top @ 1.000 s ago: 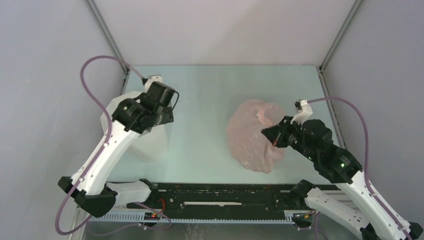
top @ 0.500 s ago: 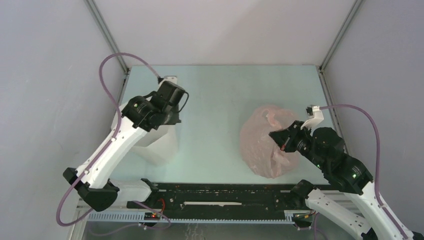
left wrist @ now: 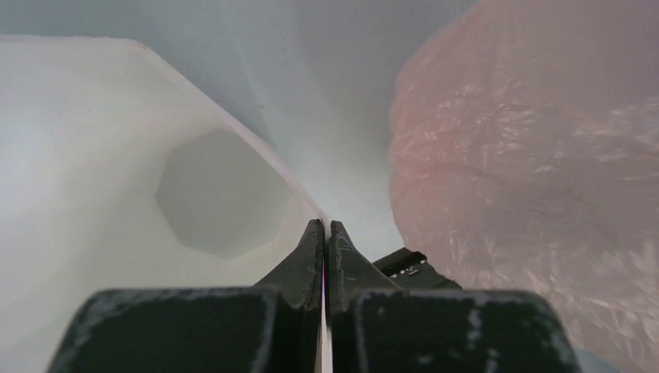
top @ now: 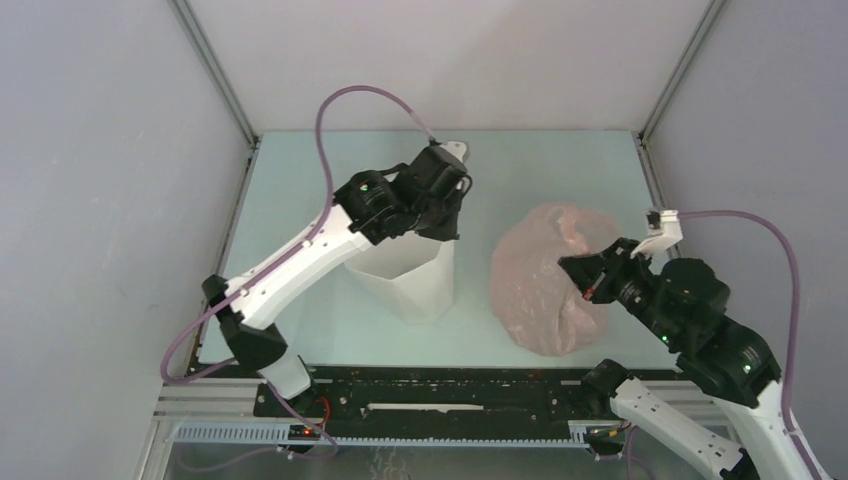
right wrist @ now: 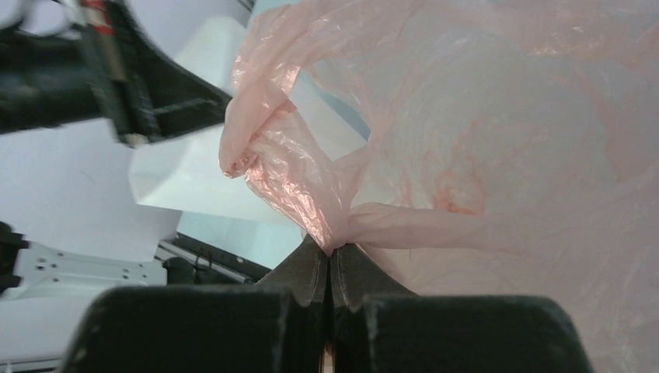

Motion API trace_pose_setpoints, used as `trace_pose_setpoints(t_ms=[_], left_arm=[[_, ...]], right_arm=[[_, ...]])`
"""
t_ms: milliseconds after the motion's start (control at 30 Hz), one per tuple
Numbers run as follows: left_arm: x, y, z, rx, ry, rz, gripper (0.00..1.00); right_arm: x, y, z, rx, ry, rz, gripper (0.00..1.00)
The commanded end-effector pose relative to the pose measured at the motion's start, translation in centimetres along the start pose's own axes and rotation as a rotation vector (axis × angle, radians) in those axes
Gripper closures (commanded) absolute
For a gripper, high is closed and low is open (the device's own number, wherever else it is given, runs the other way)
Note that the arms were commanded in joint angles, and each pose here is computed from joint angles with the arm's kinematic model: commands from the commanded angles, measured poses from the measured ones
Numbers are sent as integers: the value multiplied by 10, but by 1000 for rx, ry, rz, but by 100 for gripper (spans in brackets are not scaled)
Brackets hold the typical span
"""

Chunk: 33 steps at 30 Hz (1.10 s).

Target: Put the trash bags into the trash bin

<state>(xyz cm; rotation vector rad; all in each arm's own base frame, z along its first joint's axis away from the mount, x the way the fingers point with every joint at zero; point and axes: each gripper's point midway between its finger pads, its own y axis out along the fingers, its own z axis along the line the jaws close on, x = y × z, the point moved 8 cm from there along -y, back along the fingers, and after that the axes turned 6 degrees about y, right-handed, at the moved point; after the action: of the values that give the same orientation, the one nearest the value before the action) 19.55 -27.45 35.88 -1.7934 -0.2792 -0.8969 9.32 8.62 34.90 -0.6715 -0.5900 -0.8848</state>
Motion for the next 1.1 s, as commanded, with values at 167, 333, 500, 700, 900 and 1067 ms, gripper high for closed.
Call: trace_pose_setpoints(t_ms=[167, 333, 500, 700, 900, 1067], left_arm=[[20, 10, -53, -212, 40, 37, 75], [40, -29, -51, -269, 62, -79, 42], [51, -87, -33, -292, 50, -238, 28], [44, -150, 12, -235, 9, -459, 13], [21, -200, 56, -217, -106, -669, 3], [-11, -228, 89, -173, -216, -789, 1]], right_arm=[[37, -50, 10, 29, -6, -181, 100], [54, -61, 20, 41, -34, -234, 100], [90, -69, 49, 94, -109, -325, 100], [141, -55, 112, 266, -199, -394, 100], [159, -12, 196, 641, -140, -305, 100], [163, 3, 270, 905, -106, -259, 100]])
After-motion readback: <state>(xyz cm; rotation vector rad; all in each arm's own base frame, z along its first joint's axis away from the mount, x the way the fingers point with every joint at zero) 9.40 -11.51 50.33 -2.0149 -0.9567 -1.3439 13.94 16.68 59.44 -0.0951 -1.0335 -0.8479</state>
